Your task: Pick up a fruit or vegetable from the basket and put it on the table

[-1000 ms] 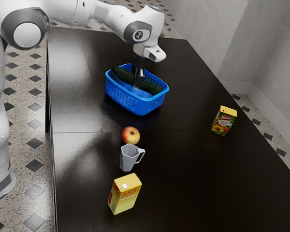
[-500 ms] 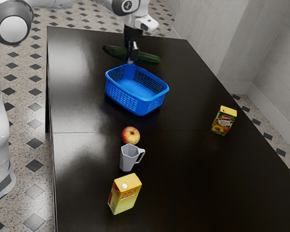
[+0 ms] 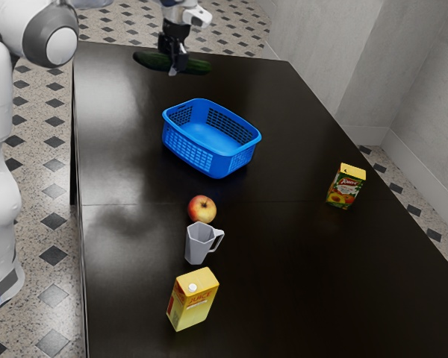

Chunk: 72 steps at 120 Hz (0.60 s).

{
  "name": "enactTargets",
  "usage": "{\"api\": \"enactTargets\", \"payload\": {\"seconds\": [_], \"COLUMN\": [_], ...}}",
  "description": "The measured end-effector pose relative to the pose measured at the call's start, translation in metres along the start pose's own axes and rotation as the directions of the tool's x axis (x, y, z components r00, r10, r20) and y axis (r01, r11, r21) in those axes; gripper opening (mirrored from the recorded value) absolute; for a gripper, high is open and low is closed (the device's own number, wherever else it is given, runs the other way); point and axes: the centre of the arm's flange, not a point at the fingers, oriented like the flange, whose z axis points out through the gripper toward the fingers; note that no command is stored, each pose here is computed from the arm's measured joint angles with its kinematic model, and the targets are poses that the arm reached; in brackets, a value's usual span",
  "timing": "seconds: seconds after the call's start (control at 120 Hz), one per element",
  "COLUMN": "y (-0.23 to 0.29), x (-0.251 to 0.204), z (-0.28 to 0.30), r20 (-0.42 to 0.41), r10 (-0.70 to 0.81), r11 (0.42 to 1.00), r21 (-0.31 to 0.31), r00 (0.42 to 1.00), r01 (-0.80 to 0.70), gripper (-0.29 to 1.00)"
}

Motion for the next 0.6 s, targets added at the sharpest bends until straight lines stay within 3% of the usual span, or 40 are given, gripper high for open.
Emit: {"api": "enactTargets", "payload": {"seconds": [0.242,0.383,0.525,0.6], "y": [-0.006,-0.006,-0.004,0.025], "x": [0.008,0.008,0.01,0.02], "z": [0.008,0.007,0.005,-0.001], "r20": [0.02,0.017,0.005,-0.011], "r10": [-0.009,-0.009,-0.005,0.047], "r11": [1.0,1.0,1.0,0.999], "r21": [-0.008,-0.01,-0.005,-0.013], "r00": [1.0,1.0,1.0,0.999], "r01": [0.009,0.009,0.005,-0.048], "gripper": [0.2,0.52,0.63,0.66]}}
